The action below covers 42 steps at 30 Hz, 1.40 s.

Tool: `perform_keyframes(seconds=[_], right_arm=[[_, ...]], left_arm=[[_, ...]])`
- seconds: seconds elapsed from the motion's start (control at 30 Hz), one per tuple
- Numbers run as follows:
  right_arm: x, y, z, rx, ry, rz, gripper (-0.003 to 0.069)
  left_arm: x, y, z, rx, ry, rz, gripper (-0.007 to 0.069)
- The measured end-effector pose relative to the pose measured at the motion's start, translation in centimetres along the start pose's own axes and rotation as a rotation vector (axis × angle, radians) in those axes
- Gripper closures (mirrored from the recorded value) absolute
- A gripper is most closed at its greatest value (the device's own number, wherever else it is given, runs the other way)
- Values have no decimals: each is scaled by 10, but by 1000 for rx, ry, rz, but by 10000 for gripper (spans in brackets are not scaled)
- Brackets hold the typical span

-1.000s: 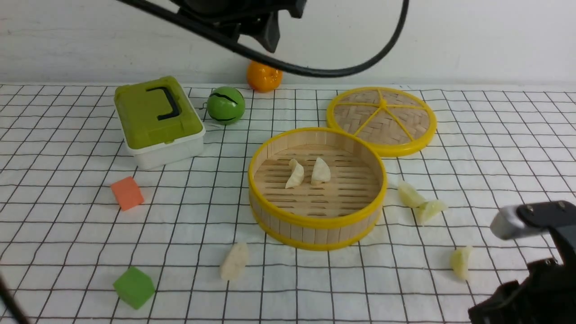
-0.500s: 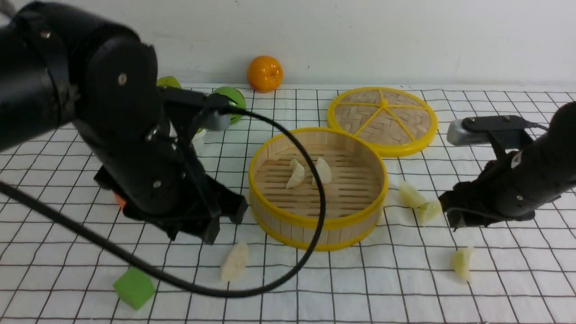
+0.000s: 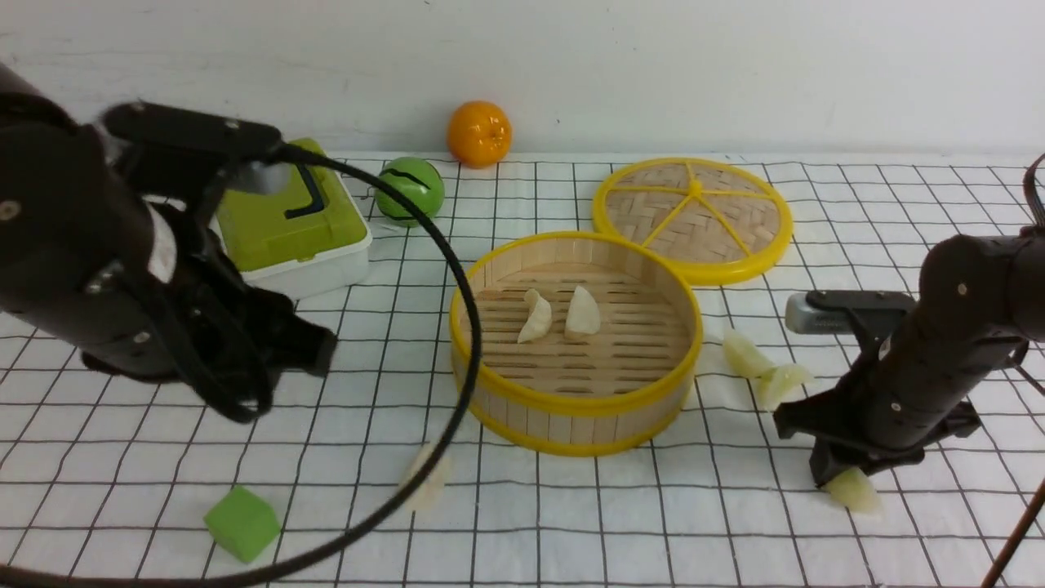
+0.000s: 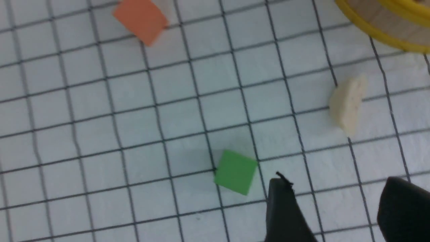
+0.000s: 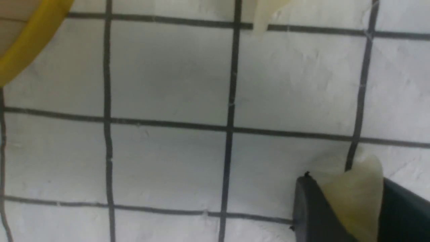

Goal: Put the dumplings into the steamer on the table with the white tablecloth.
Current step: 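Place the dumpling in the bamboo steamer basket with the right gripper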

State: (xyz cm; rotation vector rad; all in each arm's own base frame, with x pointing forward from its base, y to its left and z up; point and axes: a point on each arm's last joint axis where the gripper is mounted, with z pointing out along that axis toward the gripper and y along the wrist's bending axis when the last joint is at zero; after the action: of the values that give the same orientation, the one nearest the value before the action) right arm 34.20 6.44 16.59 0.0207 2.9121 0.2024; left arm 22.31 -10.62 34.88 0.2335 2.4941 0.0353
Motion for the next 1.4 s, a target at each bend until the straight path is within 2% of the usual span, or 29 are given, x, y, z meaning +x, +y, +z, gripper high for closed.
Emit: perform_keyframes(seconds=[0.1,0.27,0.37,0.4,0.47,0.53,0.6,0.7,0.83,1.0,1.07,1.23,1.4], right_arm=[[-3,2,-7,-8,25,-11,463],[-24,35,-46,-101,-50,-92,463],[-40,86,-78,-271,-192,-204,463],[-40,95,-80,-292,-207,-229,463],[-48,137,-84,-392,-298,-314,463],[-51,166,-72,-432,-332,-348,463],[-57,179,-54,-437,-346,-345,463],[-67,187,-24,-433,-338,-273,463],[-69,183,5,-406,-289,-178,463],[-66,185,14,-407,-255,-112,461],[-66,186,13,-408,-255,-107,435],[-67,186,12,-414,-250,-77,294],[-71,179,4,-418,-246,-43,236]], left_arm=[[0,10,-17,-33,-66,-35,250],[4,22,-39,-52,-138,-89,250],[6,22,-39,-46,-133,-96,251],[6,21,-38,-44,-130,-95,251],[12,19,-30,-32,-108,-91,252],[16,17,-24,-21,-98,-87,258],[19,15,-19,-6,-102,-83,264],[21,10,-14,39,-115,-93,274],[20,5,-14,97,-128,-124,286],[19,2,-13,130,-136,-141,300],[19,1,-12,135,-142,-141,305],[20,1,-11,140,-147,-140,321],[19,-2,-4,133,-123,-135,328]])
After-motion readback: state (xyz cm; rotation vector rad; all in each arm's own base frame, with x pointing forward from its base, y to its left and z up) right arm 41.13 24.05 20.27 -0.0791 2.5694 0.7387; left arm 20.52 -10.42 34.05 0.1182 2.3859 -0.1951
